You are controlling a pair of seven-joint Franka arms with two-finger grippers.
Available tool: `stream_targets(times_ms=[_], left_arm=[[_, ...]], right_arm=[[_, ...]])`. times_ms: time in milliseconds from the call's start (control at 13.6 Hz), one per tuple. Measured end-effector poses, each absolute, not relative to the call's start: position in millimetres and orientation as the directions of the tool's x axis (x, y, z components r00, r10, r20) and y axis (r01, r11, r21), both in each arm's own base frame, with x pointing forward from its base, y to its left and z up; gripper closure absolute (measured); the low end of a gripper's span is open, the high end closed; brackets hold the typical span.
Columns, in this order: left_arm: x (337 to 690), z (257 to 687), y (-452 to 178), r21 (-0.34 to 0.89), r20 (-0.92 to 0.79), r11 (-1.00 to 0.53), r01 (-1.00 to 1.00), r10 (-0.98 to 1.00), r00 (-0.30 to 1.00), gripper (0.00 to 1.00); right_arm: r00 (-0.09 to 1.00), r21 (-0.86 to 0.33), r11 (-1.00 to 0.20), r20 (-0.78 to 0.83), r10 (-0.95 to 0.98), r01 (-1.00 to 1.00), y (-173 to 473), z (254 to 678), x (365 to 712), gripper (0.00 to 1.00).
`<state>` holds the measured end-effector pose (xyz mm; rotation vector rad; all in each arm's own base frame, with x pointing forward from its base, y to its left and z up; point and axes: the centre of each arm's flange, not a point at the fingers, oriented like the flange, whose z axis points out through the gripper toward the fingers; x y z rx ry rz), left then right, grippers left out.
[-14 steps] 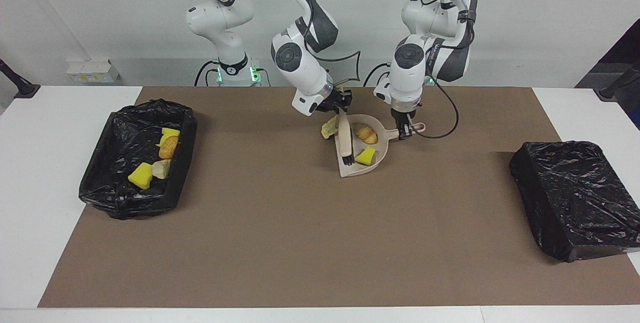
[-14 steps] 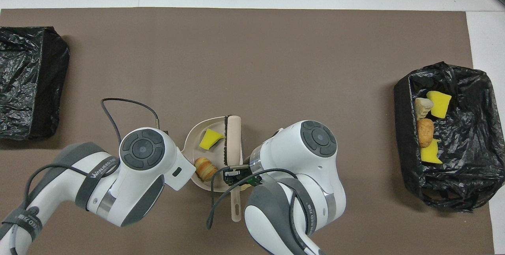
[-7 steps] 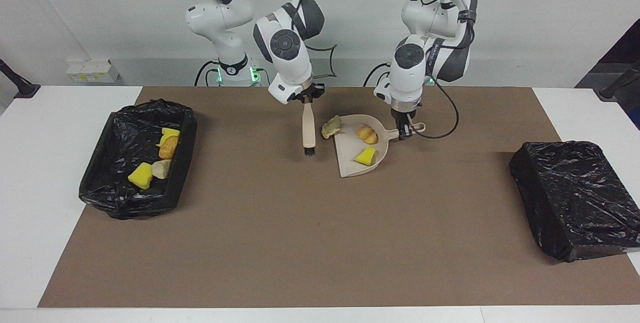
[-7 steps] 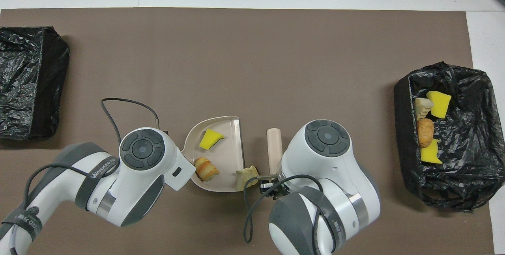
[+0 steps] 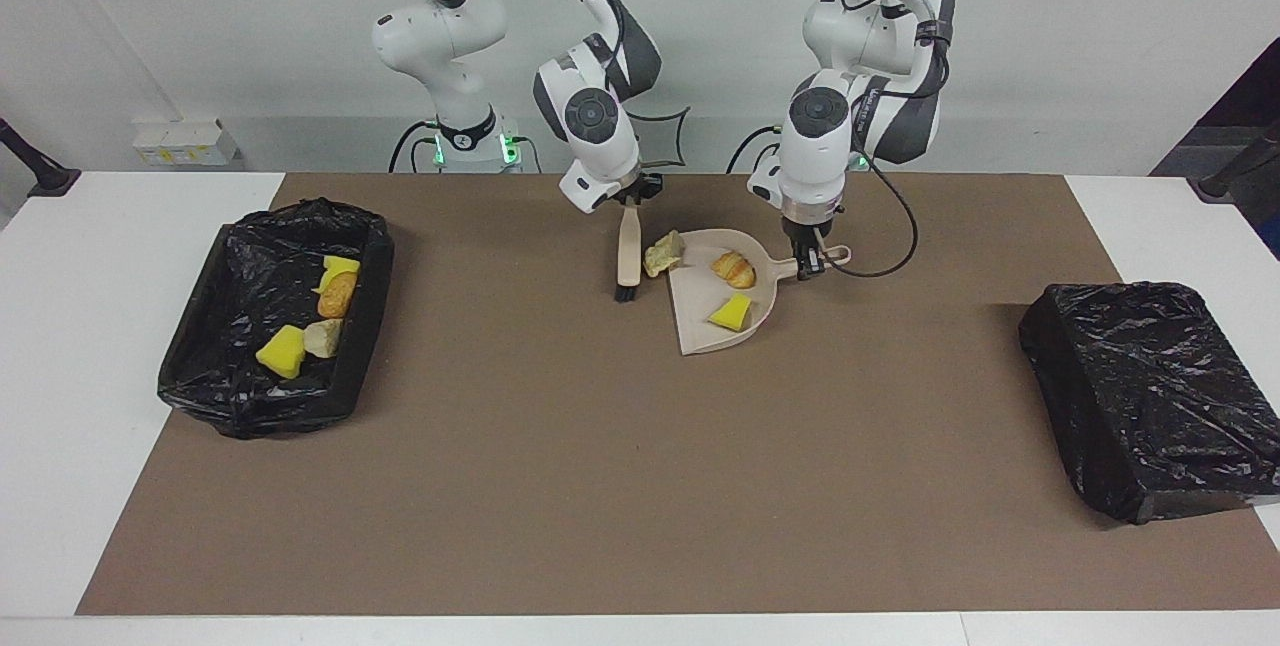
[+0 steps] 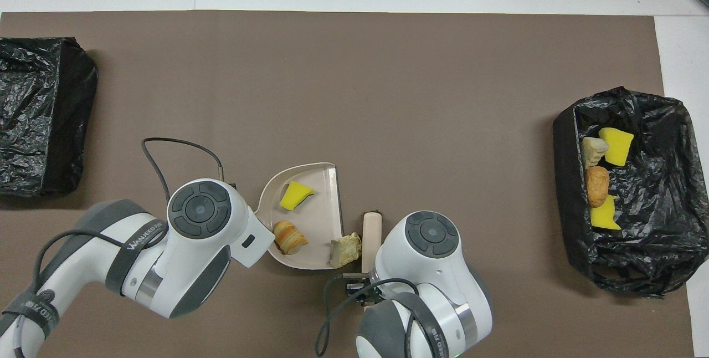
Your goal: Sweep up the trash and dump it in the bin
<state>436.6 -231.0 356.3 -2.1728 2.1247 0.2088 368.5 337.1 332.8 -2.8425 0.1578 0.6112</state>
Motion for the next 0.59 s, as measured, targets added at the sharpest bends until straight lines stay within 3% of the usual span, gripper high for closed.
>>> stream_targets(times_ms=[366, 586], left_arm=[[441.2, 357.7, -228.9, 0.005, -0.148, -0.026, -1.0, -0.989, 0.025, 0.67], [447.8, 359.0, -223.7, -0.014, -0.131, -0.008, -1.0, -0.991, 0.009, 0.67]], right_arm=[[0.927, -0.339, -0.922, -0.371, -0.052, -0.187, 381.7, 364.3, 376.0, 0.75], [0.94, -0.292, -0.951, -0.341, -0.001, -0.107, 365.3, 394.8, 385.4, 0.75]])
